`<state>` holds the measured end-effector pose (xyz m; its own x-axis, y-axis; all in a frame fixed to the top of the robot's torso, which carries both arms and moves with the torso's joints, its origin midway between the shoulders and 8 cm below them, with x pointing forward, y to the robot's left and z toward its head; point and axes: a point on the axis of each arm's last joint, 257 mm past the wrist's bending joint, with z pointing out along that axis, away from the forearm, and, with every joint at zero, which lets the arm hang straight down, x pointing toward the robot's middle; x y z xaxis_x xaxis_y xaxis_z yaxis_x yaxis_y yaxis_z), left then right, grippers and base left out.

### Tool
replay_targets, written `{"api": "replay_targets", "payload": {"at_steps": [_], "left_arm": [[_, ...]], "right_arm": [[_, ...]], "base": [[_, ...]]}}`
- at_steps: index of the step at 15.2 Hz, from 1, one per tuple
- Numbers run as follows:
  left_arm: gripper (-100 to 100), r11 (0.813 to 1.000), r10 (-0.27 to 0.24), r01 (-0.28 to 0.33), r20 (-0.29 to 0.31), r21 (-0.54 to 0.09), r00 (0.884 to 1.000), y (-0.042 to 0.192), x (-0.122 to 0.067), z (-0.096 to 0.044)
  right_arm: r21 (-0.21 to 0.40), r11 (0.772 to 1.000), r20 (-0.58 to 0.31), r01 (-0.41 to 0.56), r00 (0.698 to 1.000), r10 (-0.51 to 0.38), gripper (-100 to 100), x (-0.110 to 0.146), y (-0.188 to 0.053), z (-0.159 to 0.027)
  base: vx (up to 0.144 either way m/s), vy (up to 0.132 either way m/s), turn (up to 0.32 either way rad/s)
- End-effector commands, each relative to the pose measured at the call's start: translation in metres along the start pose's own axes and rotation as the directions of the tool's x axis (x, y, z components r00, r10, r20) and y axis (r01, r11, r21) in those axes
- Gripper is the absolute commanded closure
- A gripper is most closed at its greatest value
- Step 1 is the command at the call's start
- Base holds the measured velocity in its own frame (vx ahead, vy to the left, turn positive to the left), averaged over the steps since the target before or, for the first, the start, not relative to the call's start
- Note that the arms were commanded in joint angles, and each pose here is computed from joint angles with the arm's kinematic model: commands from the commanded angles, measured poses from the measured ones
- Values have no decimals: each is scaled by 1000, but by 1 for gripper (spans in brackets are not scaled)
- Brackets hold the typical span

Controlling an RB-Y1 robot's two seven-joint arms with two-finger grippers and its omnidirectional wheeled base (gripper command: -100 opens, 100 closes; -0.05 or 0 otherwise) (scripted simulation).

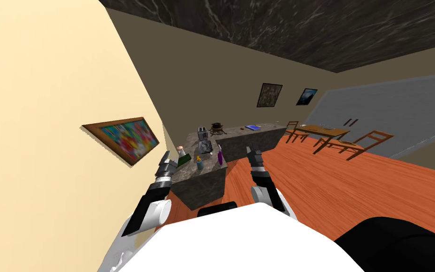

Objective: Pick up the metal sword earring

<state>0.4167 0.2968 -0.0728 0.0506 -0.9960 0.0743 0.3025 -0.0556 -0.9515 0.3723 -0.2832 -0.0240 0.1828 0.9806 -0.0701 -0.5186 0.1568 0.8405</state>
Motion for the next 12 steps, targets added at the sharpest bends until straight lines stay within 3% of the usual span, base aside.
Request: {"api": "replay_targets", "payload": {"at_steps": [1,7,12], "left_arm": [[-100,999,0,0,-1,-55,1000,15,-3,1],[-100,988,0,0,-2,-154,1000,41,-12,6],[-100,967,-3,4,1,-253,1000,66,-22,10]], "right_arm": [[0,1000,0,0,1000,0,0,0,0,0],[0,1000,0,0,1000,0,0,0,0,0],[0,1000,0,0,1000,0,0,0,0,0]], "base": [[-33,19,-120],[-23,12,-103],[-23,12,-92]]}}
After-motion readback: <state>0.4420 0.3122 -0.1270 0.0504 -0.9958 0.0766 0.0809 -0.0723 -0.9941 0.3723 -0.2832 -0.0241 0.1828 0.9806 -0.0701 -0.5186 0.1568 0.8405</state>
